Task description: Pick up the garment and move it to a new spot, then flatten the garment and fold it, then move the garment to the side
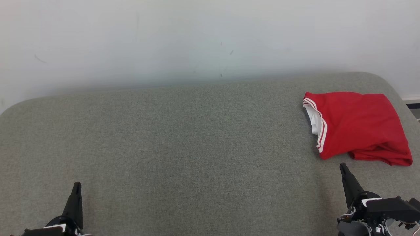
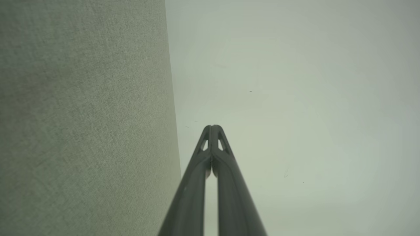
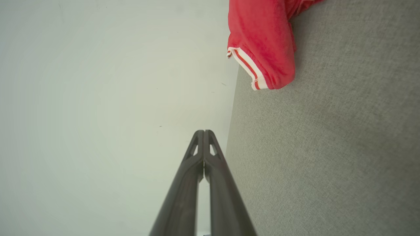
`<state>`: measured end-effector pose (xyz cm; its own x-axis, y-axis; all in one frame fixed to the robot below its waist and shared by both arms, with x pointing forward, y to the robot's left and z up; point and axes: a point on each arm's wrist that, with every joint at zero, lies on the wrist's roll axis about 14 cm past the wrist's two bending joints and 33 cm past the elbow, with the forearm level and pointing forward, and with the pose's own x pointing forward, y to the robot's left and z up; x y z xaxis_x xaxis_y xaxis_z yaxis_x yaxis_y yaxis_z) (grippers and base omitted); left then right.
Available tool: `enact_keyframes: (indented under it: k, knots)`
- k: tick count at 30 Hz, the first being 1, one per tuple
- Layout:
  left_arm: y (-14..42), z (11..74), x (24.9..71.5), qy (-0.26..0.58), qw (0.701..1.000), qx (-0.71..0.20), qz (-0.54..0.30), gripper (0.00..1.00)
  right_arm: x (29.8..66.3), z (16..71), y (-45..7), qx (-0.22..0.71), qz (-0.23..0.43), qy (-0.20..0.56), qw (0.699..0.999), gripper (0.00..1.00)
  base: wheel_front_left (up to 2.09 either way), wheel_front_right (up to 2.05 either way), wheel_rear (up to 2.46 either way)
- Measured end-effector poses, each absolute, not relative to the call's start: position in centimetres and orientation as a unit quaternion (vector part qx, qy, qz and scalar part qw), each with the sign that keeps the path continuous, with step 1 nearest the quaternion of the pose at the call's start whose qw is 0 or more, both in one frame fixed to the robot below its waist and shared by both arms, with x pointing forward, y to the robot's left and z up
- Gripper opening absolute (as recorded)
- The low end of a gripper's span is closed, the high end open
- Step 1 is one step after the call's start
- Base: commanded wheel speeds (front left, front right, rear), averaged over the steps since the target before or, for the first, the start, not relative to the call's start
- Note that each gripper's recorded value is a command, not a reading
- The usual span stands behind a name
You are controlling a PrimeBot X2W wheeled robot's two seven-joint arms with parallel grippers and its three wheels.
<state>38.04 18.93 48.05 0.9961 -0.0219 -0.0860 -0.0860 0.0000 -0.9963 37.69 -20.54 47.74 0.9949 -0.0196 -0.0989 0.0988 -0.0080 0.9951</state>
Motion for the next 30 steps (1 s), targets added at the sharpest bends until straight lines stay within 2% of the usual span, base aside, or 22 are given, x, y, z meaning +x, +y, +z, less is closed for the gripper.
enact_keyframes:
  k: [30]
  knots:
    - [18.93, 48.01, 38.04, 0.039, 0.706, -0.707, 0.023, 0.00, 37.69, 47.72, -20.54, 0.709, -0.042, 0.028, 0.704, 0.00, 0.00, 0.00, 0.00]
